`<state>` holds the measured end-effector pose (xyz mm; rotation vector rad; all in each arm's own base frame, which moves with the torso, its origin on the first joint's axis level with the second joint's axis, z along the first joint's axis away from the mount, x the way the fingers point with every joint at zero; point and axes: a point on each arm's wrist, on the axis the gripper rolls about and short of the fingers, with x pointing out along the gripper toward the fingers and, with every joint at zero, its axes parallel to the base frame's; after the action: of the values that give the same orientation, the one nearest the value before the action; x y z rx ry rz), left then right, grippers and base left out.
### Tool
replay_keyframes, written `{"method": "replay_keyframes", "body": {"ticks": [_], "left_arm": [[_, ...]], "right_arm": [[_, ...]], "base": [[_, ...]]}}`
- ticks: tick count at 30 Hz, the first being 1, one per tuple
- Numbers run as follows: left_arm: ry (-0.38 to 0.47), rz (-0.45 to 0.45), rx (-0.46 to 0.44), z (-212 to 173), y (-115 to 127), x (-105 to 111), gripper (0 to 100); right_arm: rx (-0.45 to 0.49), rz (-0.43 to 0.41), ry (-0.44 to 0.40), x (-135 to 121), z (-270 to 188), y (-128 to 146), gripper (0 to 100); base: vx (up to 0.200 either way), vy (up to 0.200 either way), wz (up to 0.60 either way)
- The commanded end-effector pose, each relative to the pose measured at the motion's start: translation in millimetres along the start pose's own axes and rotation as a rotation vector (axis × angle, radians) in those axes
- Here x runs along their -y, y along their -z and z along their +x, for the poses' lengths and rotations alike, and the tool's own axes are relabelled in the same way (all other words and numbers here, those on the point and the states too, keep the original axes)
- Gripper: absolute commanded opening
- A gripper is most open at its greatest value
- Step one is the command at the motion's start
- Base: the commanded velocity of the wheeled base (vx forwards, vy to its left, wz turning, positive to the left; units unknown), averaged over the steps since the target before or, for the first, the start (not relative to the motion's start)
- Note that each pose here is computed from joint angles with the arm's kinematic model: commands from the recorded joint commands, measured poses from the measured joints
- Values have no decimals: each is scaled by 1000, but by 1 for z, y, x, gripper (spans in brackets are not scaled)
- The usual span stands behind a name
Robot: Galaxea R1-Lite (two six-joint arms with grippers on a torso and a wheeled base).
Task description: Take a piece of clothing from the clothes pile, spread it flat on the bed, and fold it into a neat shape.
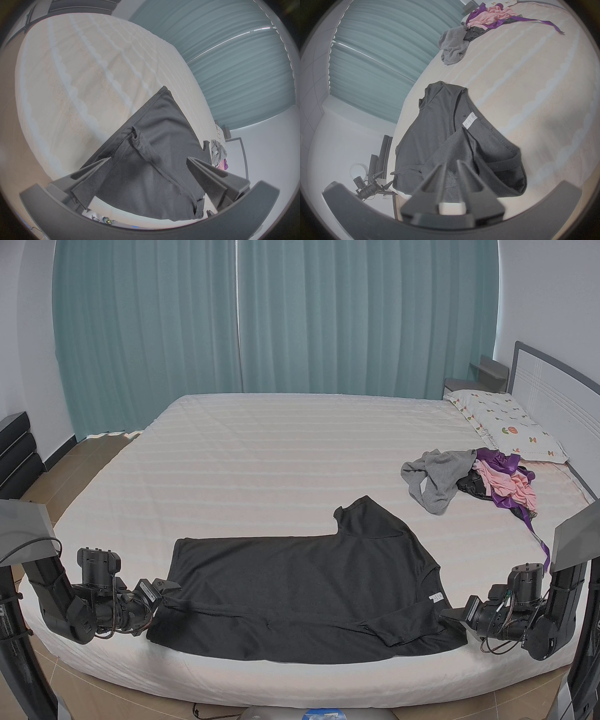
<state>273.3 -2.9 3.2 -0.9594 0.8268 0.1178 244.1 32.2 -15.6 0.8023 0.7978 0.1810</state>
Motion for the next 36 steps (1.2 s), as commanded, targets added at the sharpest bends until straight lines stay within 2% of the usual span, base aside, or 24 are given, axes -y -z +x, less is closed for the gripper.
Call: {"method": "replay_keyframes", "body": {"ticks": [1, 11, 16, 22, 23, 29, 36], "left_arm": [[9, 6, 16, 1, -5, 2, 100], [38, 53, 46, 20, -19, 10, 100], [-8, 121, 32, 27, -15, 2, 100], [-32, 118, 15, 34, -21, 9, 100], [-33, 119, 14, 34, -21, 9, 0], [-72, 101, -12, 38, -29, 13, 0], [-70, 96, -3, 25, -28, 14, 0]], "right_arm": [[10, -8, -14, -1, 3, -3, 100], [24, -34, -26, 3, 24, -12, 100], [51, -44, -35, 4, 31, -21, 100], [59, -62, -37, 6, 39, -25, 100], [59, -64, -37, 6, 39, -25, 100], [61, -105, -35, 8, 41, -26, 100], [52, -182, -30, 12, 46, -25, 100]], "base": [[0, 0, 0], [0, 0, 0], [0, 0, 0], [0, 0, 0], [0, 0, 0], [0, 0, 0], [0, 0, 0]]}}
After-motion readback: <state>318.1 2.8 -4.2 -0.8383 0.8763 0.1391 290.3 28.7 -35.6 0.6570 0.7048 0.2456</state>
